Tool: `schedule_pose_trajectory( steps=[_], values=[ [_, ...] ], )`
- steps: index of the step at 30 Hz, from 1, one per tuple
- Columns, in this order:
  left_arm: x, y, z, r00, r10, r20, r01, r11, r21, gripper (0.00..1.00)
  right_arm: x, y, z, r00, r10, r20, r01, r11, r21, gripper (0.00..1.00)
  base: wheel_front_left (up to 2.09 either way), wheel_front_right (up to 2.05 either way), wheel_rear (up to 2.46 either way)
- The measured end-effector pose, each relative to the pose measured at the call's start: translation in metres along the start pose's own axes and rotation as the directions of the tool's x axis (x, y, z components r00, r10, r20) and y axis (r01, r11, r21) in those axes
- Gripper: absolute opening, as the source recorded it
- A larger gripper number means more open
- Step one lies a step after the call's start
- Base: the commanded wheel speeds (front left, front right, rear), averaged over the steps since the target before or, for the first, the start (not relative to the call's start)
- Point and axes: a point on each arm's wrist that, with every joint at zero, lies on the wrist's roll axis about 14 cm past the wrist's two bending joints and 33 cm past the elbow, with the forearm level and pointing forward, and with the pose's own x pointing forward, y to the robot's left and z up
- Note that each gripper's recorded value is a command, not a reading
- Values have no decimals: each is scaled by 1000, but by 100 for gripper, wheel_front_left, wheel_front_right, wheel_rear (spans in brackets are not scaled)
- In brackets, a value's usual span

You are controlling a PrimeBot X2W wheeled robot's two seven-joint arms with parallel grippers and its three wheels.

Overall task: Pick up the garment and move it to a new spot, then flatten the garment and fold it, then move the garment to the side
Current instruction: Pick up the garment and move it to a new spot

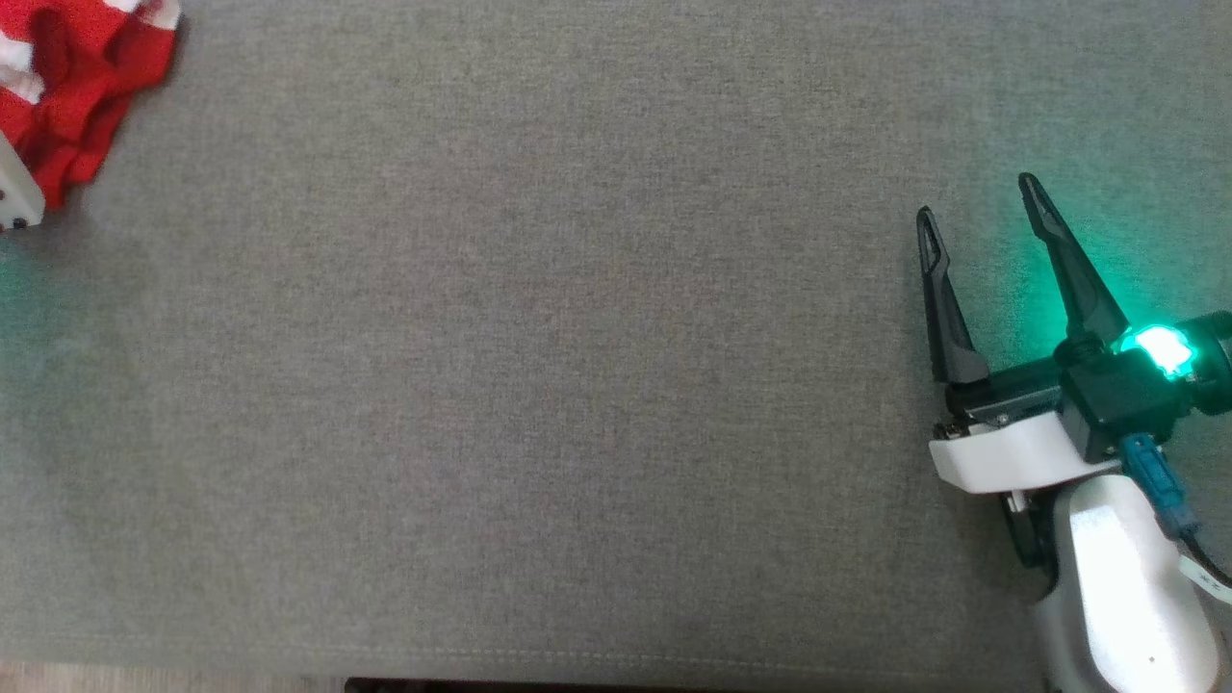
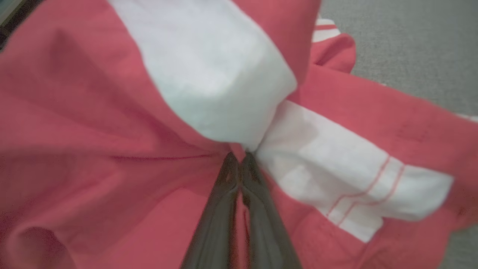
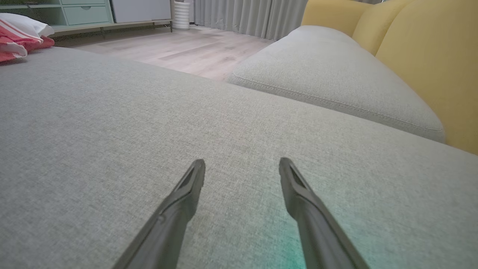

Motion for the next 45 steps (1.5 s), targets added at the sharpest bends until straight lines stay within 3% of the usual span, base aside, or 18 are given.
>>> schedule_pose_trajectory(
  steps=[12,19,25,35,42,43,45],
  values=[
    [-50,26,65,974,14,228,-23,999,37,0,-13,-1,27,998,-8,55,9,1000,-8,100,0,0,0],
    [-105,18,120,916,-53,397,17,995,94,0,-29,-3,55,993,-30,114,29,1000,11,100,0,0,0],
    [-163,3,164,834,-127,537,69,989,127,0,-52,-7,75,986,-60,158,56,998,33,100,0,0,0],
    [-242,-72,189,660,-345,667,231,938,257,0,-95,-16,93,972,-128,199,116,991,68,100,0,0,0],
    [-270,-160,168,530,-533,660,423,840,339,0,-123,-27,94,959,-188,210,171,980,99,100,0,0,0],
    [-273,-183,157,504,-576,644,471,808,354,0,-130,-30,94,956,-204,212,185,977,107,100,0,0,0],
    [-273,-202,144,488,-599,635,514,785,346,0,-136,-33,92,953,-219,209,200,974,111,100,0,0,0]
  ],
)
